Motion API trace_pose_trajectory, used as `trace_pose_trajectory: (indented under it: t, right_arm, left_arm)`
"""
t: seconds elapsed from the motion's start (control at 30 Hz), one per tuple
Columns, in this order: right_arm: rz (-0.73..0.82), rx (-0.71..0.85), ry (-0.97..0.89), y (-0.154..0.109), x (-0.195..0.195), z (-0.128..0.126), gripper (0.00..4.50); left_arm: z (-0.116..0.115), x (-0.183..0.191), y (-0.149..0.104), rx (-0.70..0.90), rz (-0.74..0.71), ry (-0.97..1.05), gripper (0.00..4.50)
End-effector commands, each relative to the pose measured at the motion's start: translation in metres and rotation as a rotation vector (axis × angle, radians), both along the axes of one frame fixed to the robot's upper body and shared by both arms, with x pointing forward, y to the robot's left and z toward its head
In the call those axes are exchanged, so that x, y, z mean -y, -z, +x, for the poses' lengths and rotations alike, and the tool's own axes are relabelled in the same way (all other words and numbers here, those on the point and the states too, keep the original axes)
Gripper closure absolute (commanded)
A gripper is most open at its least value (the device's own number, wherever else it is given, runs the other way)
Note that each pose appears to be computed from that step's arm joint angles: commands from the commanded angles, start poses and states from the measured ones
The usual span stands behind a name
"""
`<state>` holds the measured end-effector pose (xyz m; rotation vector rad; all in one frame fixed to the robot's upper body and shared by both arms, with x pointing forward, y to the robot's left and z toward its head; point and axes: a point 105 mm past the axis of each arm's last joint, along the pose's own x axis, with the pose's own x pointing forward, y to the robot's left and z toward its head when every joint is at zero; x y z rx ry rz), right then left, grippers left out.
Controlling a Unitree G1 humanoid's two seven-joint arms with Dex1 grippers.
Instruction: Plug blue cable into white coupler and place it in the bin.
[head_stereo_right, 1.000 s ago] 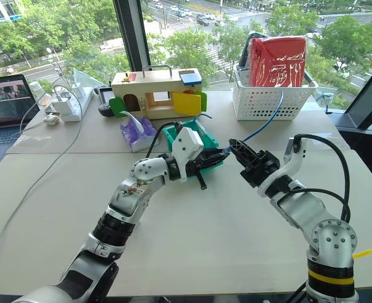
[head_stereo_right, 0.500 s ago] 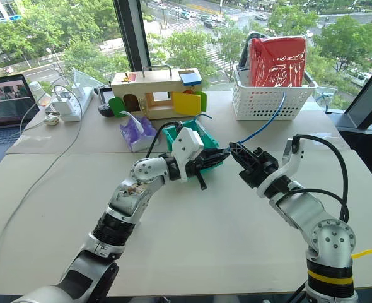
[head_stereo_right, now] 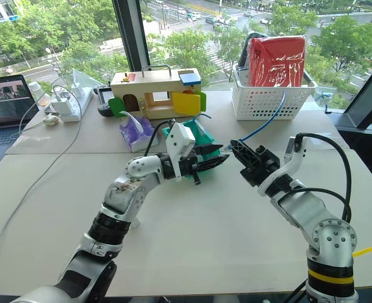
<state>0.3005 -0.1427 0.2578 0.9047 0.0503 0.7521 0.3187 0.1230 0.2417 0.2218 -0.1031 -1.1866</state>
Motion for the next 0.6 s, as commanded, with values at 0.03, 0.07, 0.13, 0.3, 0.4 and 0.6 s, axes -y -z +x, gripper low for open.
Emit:
trace_pose_trajectory:
  t: [0.03,0.07,0.13,0.3,0.4,0.6]
  right_arm:
    - [-0.097,0.072,-0.155,-0.007,-0.022,-0.018,4.5]
    - [-0.112,0.072,-0.172,-0.005,-0.025,-0.019,4.5]
    - [-0.127,0.069,-0.188,-0.003,-0.026,-0.018,4.5]
    - [-0.139,0.057,-0.192,0.002,-0.027,-0.015,4.5]
    - [-0.141,0.055,-0.192,0.002,-0.026,-0.015,4.5]
    - [-0.141,0.056,-0.179,0.002,-0.024,-0.015,4.5]
  left_arm:
    - [-0.027,-0.031,0.02,-0.023,0.141,0.059,0.02]
    - [-0.032,-0.039,0.028,-0.051,0.17,0.063,0.02]
    - [-0.041,-0.047,0.039,-0.107,0.168,0.071,0.02]
    - [-0.056,-0.06,0.085,-0.19,0.197,0.057,0.02]
    - [-0.067,-0.074,0.118,-0.248,0.264,0.07,0.02]
    - [-0.062,-0.076,0.139,-0.224,0.327,0.096,0.02]
